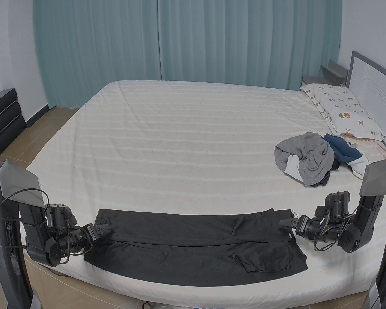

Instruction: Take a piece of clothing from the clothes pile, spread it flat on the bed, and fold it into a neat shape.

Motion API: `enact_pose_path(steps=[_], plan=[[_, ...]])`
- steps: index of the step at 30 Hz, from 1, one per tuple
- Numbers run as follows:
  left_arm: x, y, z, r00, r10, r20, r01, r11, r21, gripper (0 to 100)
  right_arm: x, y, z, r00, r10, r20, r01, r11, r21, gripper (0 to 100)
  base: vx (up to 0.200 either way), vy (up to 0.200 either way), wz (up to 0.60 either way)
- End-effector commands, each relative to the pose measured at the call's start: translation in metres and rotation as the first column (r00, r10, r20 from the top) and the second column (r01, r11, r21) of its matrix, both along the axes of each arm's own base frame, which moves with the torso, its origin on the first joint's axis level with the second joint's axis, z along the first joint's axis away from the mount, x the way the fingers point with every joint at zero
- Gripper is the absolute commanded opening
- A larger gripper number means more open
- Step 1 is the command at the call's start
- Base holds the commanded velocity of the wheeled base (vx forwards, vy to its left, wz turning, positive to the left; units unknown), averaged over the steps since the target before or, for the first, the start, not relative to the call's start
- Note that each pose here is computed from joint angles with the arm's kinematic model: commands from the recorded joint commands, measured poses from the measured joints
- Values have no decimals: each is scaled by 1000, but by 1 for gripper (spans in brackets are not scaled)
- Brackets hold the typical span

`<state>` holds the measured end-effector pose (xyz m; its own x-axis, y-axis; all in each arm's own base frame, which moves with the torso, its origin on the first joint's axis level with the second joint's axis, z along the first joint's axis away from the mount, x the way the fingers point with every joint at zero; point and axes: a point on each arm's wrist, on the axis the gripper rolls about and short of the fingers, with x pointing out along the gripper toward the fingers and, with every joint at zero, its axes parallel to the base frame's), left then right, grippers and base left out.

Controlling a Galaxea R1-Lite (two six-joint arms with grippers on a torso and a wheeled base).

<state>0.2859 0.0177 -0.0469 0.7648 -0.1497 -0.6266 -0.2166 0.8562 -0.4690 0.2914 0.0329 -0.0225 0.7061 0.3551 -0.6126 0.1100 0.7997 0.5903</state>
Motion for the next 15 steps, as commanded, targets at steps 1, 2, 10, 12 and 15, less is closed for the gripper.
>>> enact_pose_path(steps=[1, 2, 10, 12, 15], plan=[[2, 10, 6, 999, 28, 26, -27, 1000, -14, 100, 10, 4, 27, 995, -13, 102, 9, 999, 47, 100, 0, 0, 0], [3, 11, 6, 999, 30, 32, -29, 999, -18, 100, 13, 5, 27, 994, -16, 110, 10, 998, 54, 100, 0, 0, 0], [9, 20, 10, 998, 30, 59, -24, 995, -98, 100, 35, 23, 0, 996, 17, 88, -23, 998, 60, 100, 0, 0, 0], [14, 20, 12, 996, 60, 67, -51, 989, -140, 100, 36, 24, -8, 997, 28, 74, -33, 998, 57, 100, 0, 0, 0], [19, 20, 13, 994, 85, 69, -72, 983, -171, 100, 41, 25, -16, 997, 30, 65, -34, 998, 53, 100, 0, 0, 0]])
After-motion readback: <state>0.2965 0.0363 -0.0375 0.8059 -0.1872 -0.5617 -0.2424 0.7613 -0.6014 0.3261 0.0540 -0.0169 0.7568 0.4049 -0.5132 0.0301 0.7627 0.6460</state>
